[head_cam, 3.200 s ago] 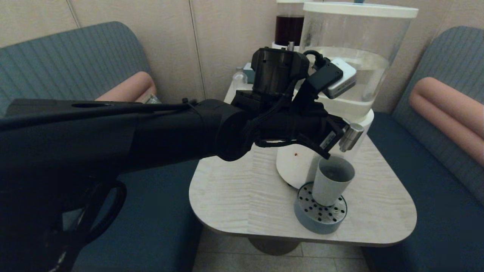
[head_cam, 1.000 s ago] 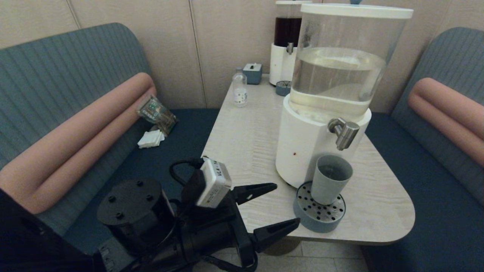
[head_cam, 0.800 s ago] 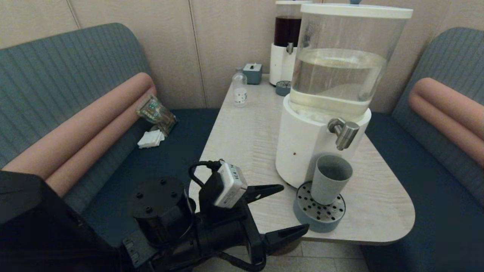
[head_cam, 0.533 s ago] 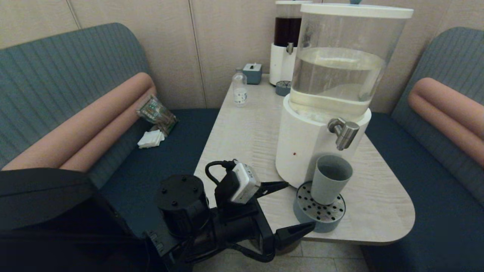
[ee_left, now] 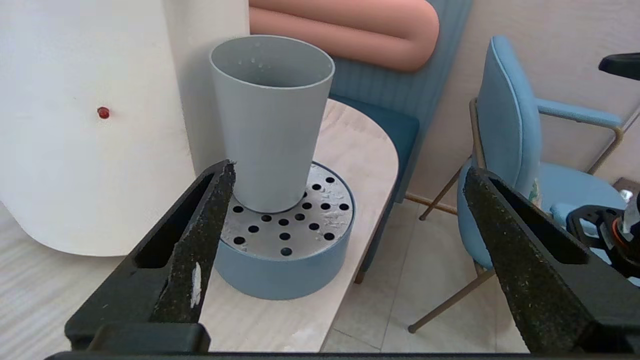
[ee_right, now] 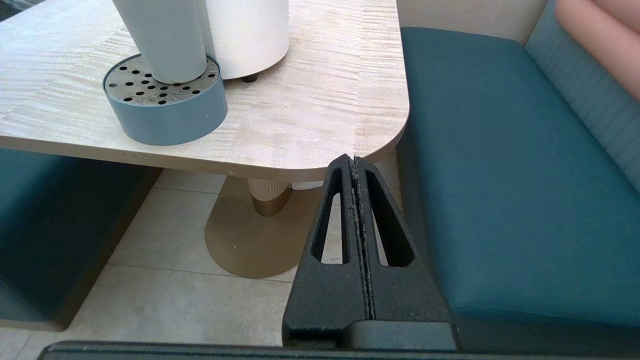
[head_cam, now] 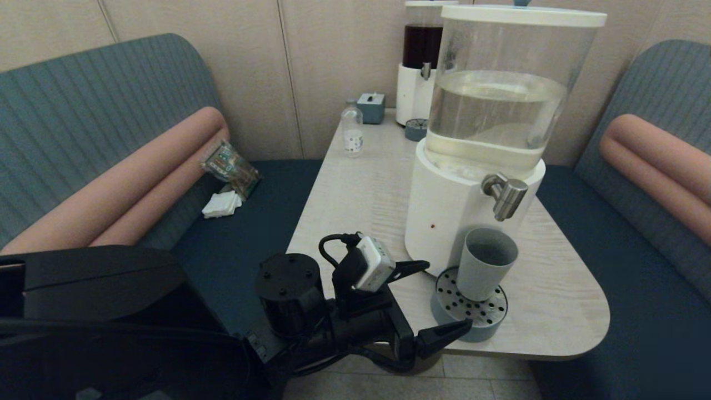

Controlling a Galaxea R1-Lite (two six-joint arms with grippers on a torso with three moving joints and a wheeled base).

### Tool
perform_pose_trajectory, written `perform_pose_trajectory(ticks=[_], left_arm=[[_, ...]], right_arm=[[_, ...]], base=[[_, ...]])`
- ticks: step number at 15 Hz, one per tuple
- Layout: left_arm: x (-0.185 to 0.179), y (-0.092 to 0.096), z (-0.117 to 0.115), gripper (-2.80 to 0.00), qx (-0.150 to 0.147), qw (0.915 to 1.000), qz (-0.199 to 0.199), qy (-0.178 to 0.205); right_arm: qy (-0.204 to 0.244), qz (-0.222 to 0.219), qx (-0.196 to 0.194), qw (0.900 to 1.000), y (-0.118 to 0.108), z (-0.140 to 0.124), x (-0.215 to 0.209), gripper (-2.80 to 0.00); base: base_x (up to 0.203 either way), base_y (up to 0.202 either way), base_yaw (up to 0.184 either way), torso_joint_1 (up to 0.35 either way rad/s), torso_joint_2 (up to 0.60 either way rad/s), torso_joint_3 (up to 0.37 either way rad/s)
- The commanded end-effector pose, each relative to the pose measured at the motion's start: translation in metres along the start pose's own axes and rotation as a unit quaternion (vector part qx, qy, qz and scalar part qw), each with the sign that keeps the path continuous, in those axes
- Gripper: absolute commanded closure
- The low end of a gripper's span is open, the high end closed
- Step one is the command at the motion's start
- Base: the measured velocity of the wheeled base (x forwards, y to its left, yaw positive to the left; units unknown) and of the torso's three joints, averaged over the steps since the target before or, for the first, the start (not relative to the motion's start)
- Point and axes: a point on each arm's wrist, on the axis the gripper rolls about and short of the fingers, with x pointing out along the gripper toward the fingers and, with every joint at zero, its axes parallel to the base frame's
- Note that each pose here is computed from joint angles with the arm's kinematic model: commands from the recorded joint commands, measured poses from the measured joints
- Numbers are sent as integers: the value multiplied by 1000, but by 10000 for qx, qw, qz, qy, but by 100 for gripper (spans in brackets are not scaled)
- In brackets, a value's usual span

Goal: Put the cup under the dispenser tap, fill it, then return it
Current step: Place the cup next to the water dispenser

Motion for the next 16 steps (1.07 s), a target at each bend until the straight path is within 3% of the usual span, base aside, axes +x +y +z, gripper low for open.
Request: perform_pose_trajectory(ticks=[1,16], left_arm=[[3,2,0,-280,26,10000,-2,-60],[36,51,-31,-280,149,9991,324,-243]], right_arm=[[74,-3,-2,10000,0,-4,1,0],[74,4,-2,10000,0,-4,1,0]], base=[[0,0,0,0,0,0],[0,0,0,0,0,0]])
